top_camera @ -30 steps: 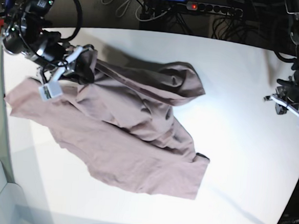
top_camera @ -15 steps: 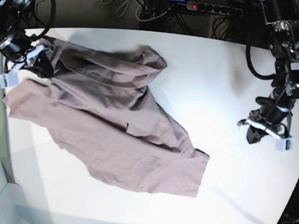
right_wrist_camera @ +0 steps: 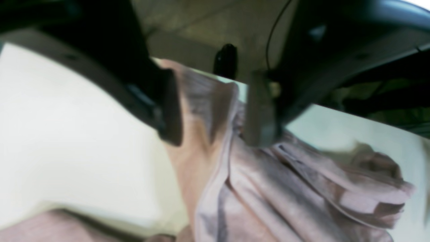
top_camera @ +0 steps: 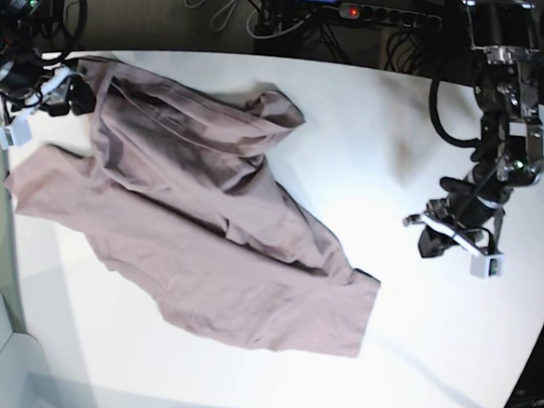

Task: Layout the t-shirt on the table in an organized manner, then fold the t-shirt properly
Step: 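Grasp the shirt edge with the right gripper and drag it along the table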

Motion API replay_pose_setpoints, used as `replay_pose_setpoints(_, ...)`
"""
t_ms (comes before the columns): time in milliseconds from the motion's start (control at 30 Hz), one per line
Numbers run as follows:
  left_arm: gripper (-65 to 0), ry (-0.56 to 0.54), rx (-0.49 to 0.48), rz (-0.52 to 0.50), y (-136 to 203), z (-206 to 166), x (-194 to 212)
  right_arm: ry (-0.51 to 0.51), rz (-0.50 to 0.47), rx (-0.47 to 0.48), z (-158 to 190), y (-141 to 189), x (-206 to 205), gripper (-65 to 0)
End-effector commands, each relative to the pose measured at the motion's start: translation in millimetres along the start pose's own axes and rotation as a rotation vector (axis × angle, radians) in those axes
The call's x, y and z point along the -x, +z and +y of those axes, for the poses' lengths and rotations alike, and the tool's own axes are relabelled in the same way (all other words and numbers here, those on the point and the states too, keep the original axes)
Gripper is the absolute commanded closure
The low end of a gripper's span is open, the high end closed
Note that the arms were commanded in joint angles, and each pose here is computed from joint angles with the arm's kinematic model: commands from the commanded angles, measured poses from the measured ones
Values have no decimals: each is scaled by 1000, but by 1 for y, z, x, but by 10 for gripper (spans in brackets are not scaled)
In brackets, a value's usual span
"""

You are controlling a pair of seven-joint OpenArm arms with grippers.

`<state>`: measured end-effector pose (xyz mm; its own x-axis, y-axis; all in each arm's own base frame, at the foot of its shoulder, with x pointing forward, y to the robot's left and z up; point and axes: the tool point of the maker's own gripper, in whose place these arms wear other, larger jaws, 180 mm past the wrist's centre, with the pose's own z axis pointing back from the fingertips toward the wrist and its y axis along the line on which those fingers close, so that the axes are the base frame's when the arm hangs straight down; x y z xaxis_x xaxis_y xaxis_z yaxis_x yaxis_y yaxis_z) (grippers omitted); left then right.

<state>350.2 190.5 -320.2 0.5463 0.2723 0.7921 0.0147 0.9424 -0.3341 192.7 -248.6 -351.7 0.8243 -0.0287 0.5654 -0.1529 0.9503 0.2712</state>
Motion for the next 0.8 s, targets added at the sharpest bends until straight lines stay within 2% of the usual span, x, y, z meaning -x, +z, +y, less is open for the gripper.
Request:
replay_pose_setpoints(0,-2,-10,13,-58,3,-3,-20,31,-49,34,-11,13,-14,-352)
replay_pose_setpoints(67,-2,-9,13,-53,3,-3,-18,12,-84,91,-29,27,-21,-354)
replay_pose_setpoints(133,-2,-6,8,-28,6,-1,-6,29,-145,122,-38,35,-44,-343)
replay_pose_setpoints(200,-2,-2,2,-8,9,1,5,53,-195,130,-42,38,-68,-315)
replay_pose_setpoints(267,-2,3,-5,16,11,4,16,89,-258,86,-31,29,-102,-273)
replay_pose_setpoints(367,-2,11,-16,44,16,8,31,156,-268,-42,-2,-3,-143,-231)
replay_pose_setpoints(433,-2,17,-25,62,19,11,40,194,-216,-99,10,-30,-165,-219)
replay_pose_setpoints(633,-2,5,-31,87,29,11,53,259,-106,-147,37,-117,-218,-218)
replay_pose_setpoints(767,-2,3,-22,87,31,7,53,310,-62,-204,72,-164,-226,-192)
